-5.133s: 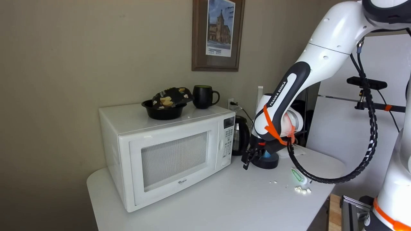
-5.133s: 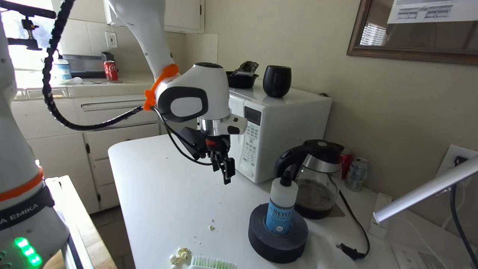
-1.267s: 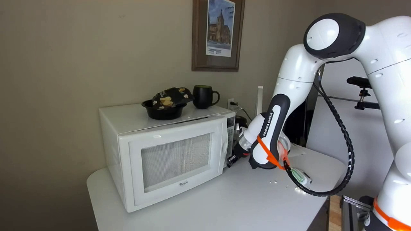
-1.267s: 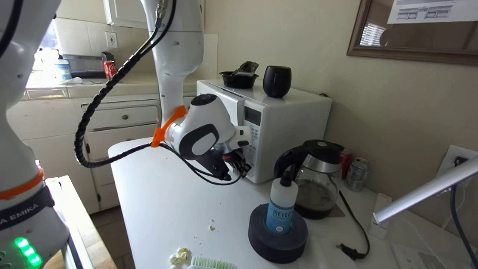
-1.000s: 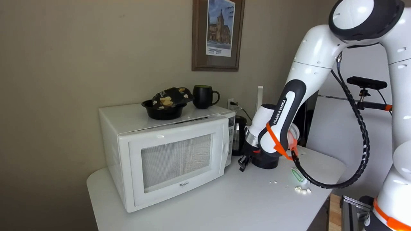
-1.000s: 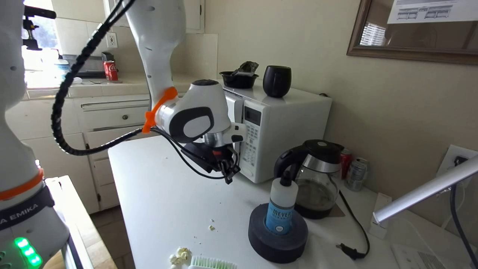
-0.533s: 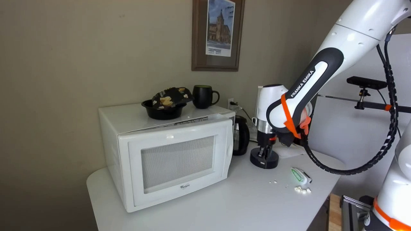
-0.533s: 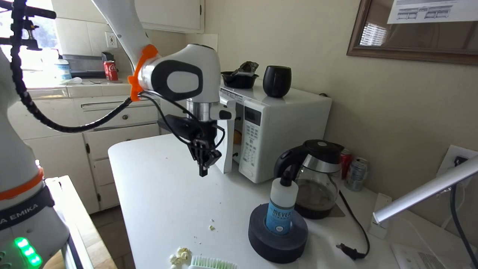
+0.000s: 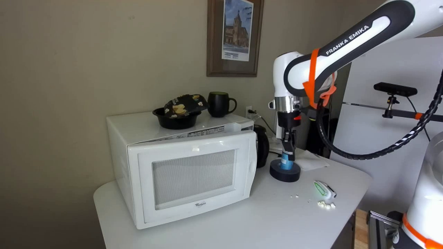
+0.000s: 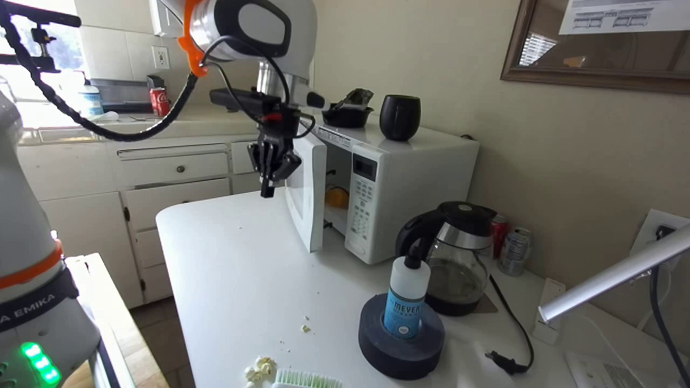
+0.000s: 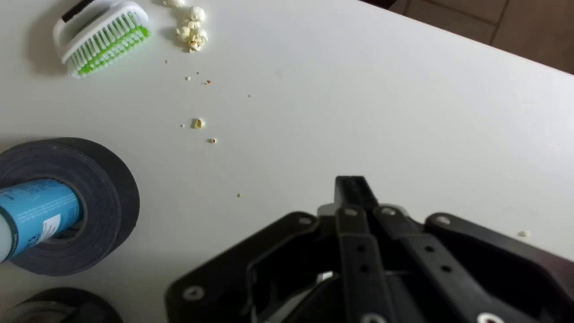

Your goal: Press the microwave door ejecting button

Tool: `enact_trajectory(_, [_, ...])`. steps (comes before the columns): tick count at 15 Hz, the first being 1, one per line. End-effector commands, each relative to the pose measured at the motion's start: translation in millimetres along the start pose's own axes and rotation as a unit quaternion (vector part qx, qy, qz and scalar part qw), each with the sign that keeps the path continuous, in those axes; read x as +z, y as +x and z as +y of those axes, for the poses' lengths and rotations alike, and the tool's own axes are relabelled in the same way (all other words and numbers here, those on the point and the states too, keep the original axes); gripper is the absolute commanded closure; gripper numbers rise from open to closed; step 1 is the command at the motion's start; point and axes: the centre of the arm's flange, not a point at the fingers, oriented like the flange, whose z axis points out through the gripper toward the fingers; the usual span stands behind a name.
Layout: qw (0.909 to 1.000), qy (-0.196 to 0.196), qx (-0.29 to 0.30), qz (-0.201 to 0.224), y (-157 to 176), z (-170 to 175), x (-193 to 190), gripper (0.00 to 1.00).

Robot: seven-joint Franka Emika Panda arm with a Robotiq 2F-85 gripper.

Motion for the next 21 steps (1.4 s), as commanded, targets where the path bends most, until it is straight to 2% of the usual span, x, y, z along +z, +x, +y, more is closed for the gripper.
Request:
enact_trajectory(1, [0.9994,0.016,-0.015,0.028,-7.2,-16.6,-58.6,0.72])
enact_trajectory(3, [0.9986,0.018,-0.019,0.046,-5.1,-22.9,-80.4,0.60])
enact_trajectory(6, [0.9971,0.019,-0.025,0.069,-2.4,-27.4,-104.9,0.36])
enact_trajectory(8, [0.9944,0.019,-0.041,0.096,5.2,-23.9,-114.1,0.22])
enact_trajectory(11, [0.9905,0.018,-0.087,0.105,20.5,-9.6,-118.1,0.00])
enact_trajectory(14, [0.9822,0.013,-0.158,0.100,37.9,10.8,-111.7,0.00])
enact_trajectory(17, [0.9701,0.050,-0.224,0.080,56.1,23.2,-92.6,0.00])
enact_trajectory(19, [0.9584,0.073,-0.266,0.073,66.9,22.1,-71.7,0.00])
enact_trajectory(21, [0.9423,0.092,-0.315,0.069,70.7,17.3,-55.9,0.00])
